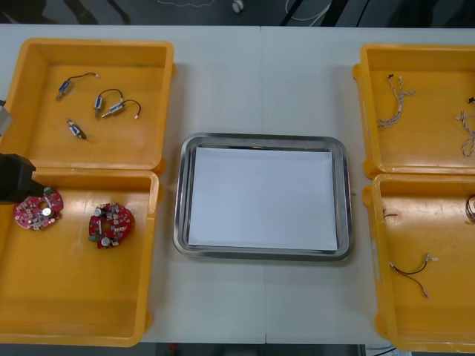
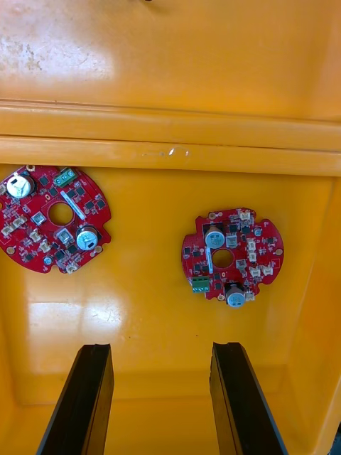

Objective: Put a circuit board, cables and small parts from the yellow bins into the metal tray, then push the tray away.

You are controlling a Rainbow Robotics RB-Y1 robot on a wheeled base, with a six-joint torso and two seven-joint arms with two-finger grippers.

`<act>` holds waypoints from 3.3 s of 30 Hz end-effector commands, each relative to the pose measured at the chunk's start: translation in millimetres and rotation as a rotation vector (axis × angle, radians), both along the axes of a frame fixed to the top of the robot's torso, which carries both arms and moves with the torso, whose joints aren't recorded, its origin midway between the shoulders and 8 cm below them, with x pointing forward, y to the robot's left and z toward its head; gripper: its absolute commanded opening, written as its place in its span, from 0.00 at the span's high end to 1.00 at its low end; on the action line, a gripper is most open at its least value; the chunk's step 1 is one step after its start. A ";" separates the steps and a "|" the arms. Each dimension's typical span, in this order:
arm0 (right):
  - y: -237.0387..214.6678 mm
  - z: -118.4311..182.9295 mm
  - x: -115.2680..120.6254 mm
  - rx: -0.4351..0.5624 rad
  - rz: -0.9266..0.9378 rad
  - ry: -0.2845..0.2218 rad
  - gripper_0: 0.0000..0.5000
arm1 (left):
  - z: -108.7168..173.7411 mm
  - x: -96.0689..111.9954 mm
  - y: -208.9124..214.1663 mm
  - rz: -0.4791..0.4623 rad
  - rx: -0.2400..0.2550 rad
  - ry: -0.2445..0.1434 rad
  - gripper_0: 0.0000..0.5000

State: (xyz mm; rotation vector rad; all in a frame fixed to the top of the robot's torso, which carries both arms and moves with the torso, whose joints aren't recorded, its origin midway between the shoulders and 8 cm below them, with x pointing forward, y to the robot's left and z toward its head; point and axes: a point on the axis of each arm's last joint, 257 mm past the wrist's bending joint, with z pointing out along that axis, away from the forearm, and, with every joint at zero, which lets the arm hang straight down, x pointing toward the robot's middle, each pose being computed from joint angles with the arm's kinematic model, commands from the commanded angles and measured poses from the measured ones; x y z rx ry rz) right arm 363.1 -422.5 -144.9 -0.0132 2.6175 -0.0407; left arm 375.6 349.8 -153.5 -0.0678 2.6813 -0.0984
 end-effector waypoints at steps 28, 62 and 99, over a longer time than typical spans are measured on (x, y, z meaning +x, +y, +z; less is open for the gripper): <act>-2.4 3.8 -2.5 -0.005 -0.020 -0.017 0.00 | 15.8 4.8 6.2 -0.040 0.059 -0.023 0.20; 12.9 -40.8 -11.3 0.057 -0.139 -0.007 0.00 | -1.3 -1.8 3.7 -0.050 0.059 0.027 0.20; 48.5 -184.2 -17.0 0.310 -0.475 0.092 0.00 | -47.1 8.3 23.9 -0.322 0.189 -0.100 0.20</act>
